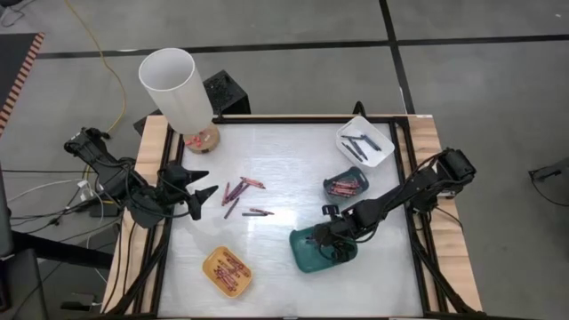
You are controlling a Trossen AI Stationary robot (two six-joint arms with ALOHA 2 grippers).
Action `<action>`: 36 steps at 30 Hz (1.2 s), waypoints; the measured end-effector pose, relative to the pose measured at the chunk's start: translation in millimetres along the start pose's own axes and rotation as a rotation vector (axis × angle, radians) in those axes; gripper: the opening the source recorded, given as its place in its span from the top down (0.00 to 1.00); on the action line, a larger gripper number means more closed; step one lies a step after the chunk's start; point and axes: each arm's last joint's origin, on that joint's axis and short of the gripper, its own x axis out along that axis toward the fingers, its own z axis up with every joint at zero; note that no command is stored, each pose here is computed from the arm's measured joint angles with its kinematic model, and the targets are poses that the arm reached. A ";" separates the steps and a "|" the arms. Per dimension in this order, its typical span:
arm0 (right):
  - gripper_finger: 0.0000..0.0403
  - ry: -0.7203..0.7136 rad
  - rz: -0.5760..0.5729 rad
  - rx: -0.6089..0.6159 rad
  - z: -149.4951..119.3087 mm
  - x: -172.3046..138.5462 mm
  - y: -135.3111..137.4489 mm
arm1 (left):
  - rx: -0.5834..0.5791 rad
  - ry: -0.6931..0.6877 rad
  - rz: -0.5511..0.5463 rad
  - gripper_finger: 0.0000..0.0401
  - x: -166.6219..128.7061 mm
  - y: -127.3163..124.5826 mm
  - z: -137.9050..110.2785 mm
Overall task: Sort crayons
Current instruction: Put the purple crayon into the blue bin, then put the pink crayon into the dark blue bin
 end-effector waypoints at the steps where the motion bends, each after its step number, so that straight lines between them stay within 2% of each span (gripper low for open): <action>1: 0.95 0.000 0.000 0.003 0.0 0.0 -0.2 | 0.001 0.000 0.001 0.31 0.0 0.0 -0.1; 8: 0.78 0.002 0.001 0.019 0.6 -0.4 -0.7 | -0.003 -0.003 0.002 0.31 0.0 0.1 0.1; 14: 0.68 -0.013 0.077 -0.008 14.5 -9.7 2.9 | -0.002 -0.003 0.003 0.31 0.0 0.0 0.0; 24: 0.69 -0.112 0.048 -0.126 76.1 -65.3 -14.2 | -0.002 -0.031 0.027 0.31 0.0 0.8 0.9; 30: 0.69 -0.304 -0.079 -0.168 111.1 -92.9 -38.9 | -0.002 -0.031 0.027 0.31 0.0 0.8 0.8; 36: 0.69 -0.506 -0.169 -0.111 125.3 -88.9 -68.6 | -0.002 -0.031 0.027 0.31 0.0 0.8 0.9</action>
